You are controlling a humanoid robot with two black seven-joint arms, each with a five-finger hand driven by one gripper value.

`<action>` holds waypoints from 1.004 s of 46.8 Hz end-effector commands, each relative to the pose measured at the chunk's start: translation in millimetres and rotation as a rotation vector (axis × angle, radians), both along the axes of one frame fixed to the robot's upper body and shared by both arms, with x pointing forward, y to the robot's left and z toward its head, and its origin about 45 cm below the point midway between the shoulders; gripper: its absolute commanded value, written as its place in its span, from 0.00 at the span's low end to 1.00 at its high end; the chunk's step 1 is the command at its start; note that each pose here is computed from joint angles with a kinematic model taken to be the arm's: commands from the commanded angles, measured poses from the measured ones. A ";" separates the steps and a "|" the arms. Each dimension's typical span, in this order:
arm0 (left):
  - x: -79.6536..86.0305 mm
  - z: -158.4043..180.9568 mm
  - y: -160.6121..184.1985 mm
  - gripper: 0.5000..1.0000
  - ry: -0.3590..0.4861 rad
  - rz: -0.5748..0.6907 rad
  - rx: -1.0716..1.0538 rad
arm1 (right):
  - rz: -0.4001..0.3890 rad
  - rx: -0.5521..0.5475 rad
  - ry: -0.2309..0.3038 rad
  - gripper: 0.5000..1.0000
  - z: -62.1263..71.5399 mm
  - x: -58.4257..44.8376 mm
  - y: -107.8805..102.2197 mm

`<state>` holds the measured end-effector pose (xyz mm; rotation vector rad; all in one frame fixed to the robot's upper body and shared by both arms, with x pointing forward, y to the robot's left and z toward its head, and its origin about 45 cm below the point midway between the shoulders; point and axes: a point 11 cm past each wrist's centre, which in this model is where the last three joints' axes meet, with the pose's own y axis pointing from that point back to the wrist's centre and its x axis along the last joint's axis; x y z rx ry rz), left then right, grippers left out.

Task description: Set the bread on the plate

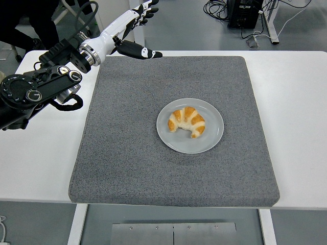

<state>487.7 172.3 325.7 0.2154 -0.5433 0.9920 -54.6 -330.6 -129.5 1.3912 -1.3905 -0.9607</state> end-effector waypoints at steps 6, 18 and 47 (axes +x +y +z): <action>6.1 -2.4 23.9 0.96 0.092 0.105 -0.222 | 0.000 0.000 0.000 1.00 0.0 0.0 0.0; 9.9 -35.5 63.9 0.96 0.156 0.237 -0.324 | 0.000 0.000 0.000 1.00 0.0 0.0 0.0; 10.1 -92.2 104.5 0.96 0.234 0.339 -0.509 | 0.000 0.000 0.000 1.00 0.0 0.0 0.0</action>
